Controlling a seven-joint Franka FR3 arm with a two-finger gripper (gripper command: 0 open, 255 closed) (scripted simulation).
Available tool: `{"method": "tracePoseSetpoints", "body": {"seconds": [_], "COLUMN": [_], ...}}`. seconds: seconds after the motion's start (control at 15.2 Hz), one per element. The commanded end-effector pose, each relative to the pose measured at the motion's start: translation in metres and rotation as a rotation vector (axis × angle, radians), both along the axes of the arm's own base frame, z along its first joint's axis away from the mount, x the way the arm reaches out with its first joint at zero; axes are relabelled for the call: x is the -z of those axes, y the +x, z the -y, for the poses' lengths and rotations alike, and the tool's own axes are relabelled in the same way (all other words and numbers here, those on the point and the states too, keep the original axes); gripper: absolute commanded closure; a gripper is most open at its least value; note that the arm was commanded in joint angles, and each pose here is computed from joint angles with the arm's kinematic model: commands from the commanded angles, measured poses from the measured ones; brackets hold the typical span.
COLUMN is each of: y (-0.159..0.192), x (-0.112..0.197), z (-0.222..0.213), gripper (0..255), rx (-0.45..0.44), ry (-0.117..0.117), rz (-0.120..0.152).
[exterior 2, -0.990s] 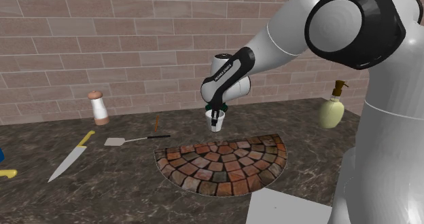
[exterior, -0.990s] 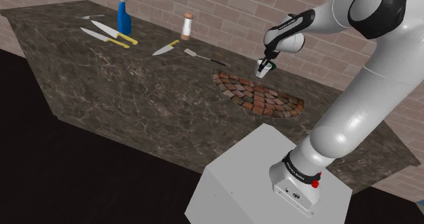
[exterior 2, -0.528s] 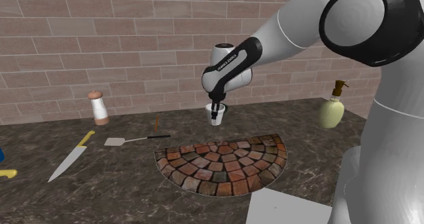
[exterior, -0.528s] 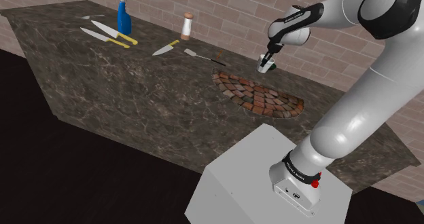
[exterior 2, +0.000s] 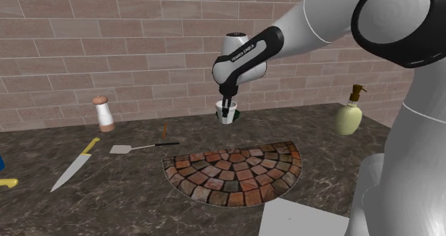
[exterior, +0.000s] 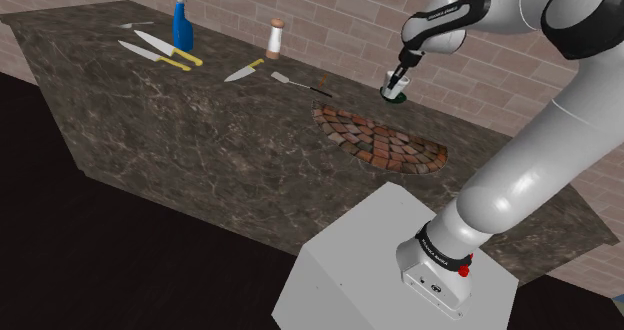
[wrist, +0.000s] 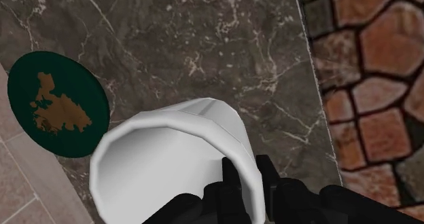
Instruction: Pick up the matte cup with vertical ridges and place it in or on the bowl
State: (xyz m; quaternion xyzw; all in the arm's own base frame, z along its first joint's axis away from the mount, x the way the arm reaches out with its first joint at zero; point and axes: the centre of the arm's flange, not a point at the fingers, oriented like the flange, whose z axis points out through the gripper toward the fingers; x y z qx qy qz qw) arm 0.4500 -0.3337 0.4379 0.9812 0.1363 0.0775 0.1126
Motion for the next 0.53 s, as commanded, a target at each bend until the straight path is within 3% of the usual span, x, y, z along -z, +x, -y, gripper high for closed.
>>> {"method": "tracePoseSetpoints", "body": {"seconds": [0.0, 0.26, 0.46], "y": [0.0, 0.0, 0.012], "x": [-0.011, -0.027, -0.032], "z": [0.0, 0.0, 0.037], "gripper": [255, 255, 255], "rx": [0.0, 0.0, 0.0], "ry": [0.0, 0.0, 0.0], "rz": [0.0, 0.0, 0.0]}}
